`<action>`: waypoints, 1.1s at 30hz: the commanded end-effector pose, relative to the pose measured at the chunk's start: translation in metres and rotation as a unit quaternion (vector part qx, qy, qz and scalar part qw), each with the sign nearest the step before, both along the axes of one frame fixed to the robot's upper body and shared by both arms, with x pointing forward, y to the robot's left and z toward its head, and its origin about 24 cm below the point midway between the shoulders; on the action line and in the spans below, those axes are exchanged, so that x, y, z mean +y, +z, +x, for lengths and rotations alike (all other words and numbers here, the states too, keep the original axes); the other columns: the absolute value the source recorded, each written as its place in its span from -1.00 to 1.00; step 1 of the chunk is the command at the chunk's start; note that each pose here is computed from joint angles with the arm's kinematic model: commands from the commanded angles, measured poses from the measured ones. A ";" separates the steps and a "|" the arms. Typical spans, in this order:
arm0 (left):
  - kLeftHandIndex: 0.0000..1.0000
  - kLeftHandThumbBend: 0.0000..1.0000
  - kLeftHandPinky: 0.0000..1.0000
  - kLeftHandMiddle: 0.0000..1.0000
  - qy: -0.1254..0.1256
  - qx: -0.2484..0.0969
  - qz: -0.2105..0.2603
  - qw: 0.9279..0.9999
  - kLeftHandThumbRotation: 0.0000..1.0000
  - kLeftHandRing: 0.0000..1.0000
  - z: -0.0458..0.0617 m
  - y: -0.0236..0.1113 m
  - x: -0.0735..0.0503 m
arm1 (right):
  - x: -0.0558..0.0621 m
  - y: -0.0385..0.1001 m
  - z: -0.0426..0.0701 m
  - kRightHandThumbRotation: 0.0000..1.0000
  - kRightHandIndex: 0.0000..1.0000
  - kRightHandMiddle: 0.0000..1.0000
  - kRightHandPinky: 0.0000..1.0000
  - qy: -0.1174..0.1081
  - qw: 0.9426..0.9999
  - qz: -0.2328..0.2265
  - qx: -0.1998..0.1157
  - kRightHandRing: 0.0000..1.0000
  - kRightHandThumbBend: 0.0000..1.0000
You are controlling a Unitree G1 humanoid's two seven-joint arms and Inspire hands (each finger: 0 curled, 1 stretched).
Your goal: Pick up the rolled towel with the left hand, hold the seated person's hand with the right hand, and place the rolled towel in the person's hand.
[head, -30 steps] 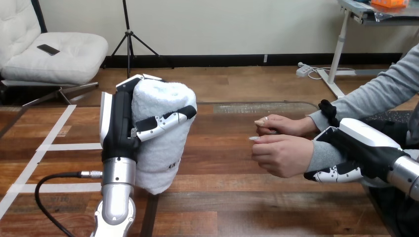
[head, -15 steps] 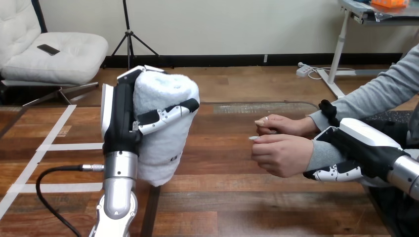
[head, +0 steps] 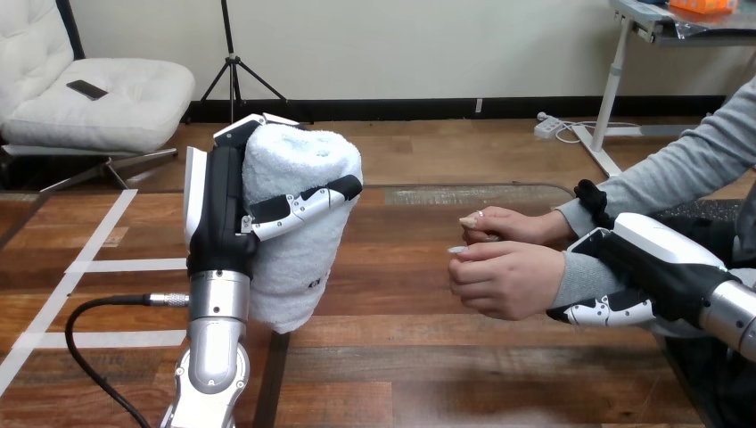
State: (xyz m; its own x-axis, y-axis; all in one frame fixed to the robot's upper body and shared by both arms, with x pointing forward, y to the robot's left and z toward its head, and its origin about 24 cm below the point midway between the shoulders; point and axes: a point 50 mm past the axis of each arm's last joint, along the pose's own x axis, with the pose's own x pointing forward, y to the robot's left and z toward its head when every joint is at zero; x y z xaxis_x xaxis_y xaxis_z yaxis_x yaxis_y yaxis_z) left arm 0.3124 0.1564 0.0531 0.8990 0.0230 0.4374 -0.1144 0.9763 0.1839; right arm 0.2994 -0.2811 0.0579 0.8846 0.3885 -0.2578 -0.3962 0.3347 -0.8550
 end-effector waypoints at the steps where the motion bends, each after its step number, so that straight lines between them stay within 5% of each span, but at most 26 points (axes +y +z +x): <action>1: -0.20 0.34 -0.29 -0.19 -0.010 -0.070 0.006 0.997 -1.00 -0.21 0.014 0.035 -0.003 | 0.011 0.028 0.016 -0.21 -0.29 -0.36 -0.56 0.010 0.997 0.032 -0.063 -0.48 -0.11; 33: -0.20 0.34 -0.29 -0.19 -0.008 -0.069 0.003 0.998 -1.00 -0.22 0.014 0.035 0.000 | 0.011 0.029 0.018 -0.35 -0.21 -0.30 -0.49 0.007 0.998 0.032 -0.060 -0.42 -0.09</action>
State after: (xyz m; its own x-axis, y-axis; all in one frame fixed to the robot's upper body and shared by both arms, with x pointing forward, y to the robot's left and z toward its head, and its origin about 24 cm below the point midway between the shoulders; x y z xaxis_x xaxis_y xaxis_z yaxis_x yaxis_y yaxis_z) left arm 0.3125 0.1577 0.0534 0.8990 0.0221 0.4374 -0.1145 0.9759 0.1860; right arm 0.2998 -0.2827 0.0568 0.8858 0.3745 -0.2740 -0.4052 0.3366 -0.8500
